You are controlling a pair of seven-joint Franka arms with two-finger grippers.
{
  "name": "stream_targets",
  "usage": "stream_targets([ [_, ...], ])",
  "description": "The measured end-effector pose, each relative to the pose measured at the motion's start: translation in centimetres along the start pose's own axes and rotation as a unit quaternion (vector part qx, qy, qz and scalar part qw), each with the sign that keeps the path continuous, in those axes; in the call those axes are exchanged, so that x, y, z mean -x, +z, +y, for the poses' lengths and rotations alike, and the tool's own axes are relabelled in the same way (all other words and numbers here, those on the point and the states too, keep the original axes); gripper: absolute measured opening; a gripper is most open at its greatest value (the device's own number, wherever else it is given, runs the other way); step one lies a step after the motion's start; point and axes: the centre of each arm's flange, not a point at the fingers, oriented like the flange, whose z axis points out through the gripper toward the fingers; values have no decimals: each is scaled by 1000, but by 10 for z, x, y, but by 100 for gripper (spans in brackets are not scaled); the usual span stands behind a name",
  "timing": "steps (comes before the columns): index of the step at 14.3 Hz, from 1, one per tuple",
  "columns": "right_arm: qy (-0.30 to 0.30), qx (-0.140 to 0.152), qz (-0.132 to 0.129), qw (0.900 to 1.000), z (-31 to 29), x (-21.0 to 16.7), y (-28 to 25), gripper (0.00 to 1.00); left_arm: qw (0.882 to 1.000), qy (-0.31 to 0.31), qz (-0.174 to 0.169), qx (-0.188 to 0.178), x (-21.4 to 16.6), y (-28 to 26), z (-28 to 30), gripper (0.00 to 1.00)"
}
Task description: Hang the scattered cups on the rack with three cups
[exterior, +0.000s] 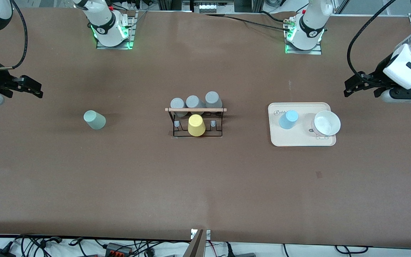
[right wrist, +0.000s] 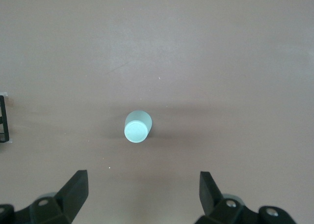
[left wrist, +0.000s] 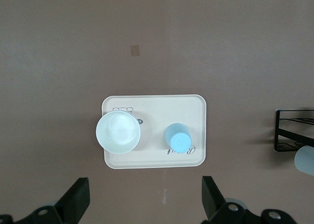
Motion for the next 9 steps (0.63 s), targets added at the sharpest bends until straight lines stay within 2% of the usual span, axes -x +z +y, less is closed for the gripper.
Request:
stream_targets([
  [9, 0, 0, -1, 1000, 0, 0, 1, 100, 1000, 3, 2, 0, 0, -1, 3, 100],
])
